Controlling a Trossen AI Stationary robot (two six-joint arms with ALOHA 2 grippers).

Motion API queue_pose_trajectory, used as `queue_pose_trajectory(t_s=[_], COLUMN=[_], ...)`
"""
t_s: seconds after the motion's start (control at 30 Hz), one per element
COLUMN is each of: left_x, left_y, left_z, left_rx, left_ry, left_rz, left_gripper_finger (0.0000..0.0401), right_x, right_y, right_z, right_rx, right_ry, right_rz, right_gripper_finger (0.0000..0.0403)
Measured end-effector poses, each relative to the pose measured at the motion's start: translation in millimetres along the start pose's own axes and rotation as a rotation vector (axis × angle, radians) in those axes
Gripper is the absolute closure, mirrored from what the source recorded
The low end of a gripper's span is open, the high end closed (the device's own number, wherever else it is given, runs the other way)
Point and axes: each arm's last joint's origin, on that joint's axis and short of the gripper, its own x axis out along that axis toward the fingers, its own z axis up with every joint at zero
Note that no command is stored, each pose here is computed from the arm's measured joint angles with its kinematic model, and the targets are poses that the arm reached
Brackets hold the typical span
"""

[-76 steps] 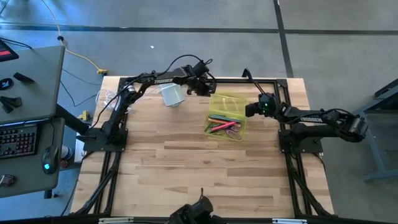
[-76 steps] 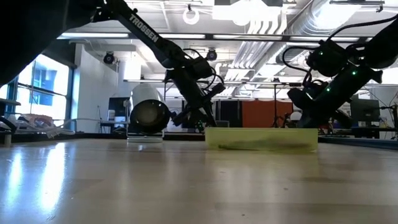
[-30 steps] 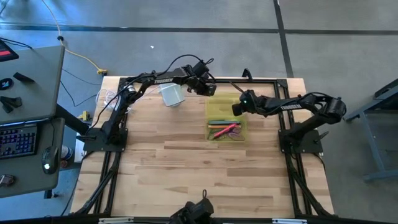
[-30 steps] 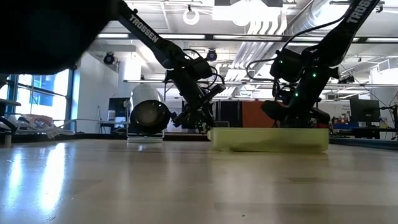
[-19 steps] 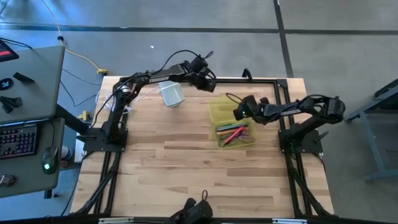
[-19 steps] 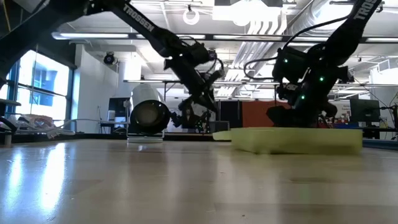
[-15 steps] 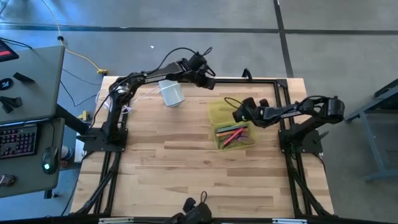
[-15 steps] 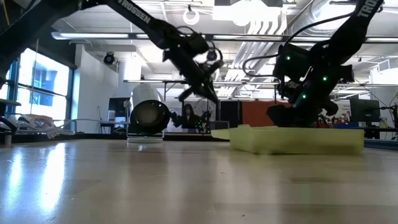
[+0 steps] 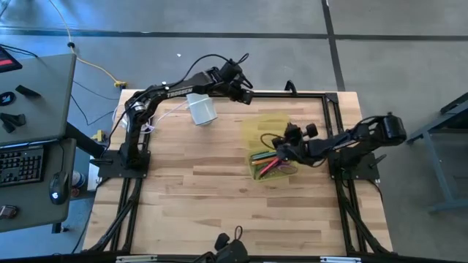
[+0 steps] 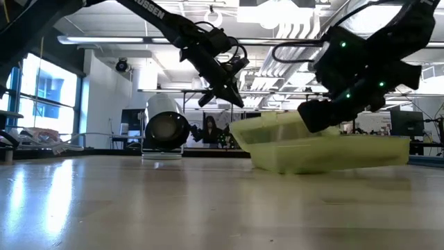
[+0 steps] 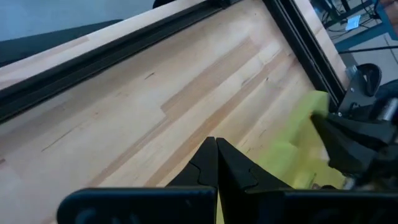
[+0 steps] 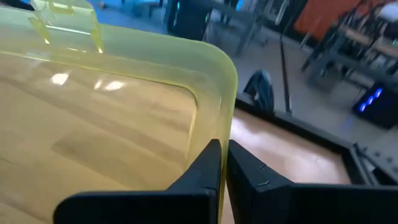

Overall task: Pick & place school supplies into a supply box
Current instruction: Close the supply box

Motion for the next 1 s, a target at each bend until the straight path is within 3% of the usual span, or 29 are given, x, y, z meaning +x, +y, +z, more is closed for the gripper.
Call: queue_pose_trajectory(t_s=[0.2,0.33,0.47,0.77,1.0], left_x=[0,13,24,31,31], left_y=[0,5,1,-21,-29], left_z=[-2,-16,-30,-41,-45], left_rx=[-0.038,-0.064,-0.059,0.044,0.057], left_ry=[0.031,0.155,0.272,0.316,0.351], left_rz=[-0.013,-0.003,-0.082,-0.208,-0.274], left_gripper_finger=[0.0373,0.0373,0.0373,0.0373,0.0373], right_x=[-17,-24,-29,-35,-35], right_y=[5,6,7,8,9], right_z=[-1,-2,-2,-3,-2], right_rx=[-0.007,-0.011,-0.019,-0.023,-0.067], right_ry=[-0.104,-0.139,-0.163,-0.192,-0.192], right_rz=[-0.009,-0.005,-0.004,-0.002,-0.005], right_gripper_finger=[0.0402,0.0399,0.0401,0.04,0.0397])
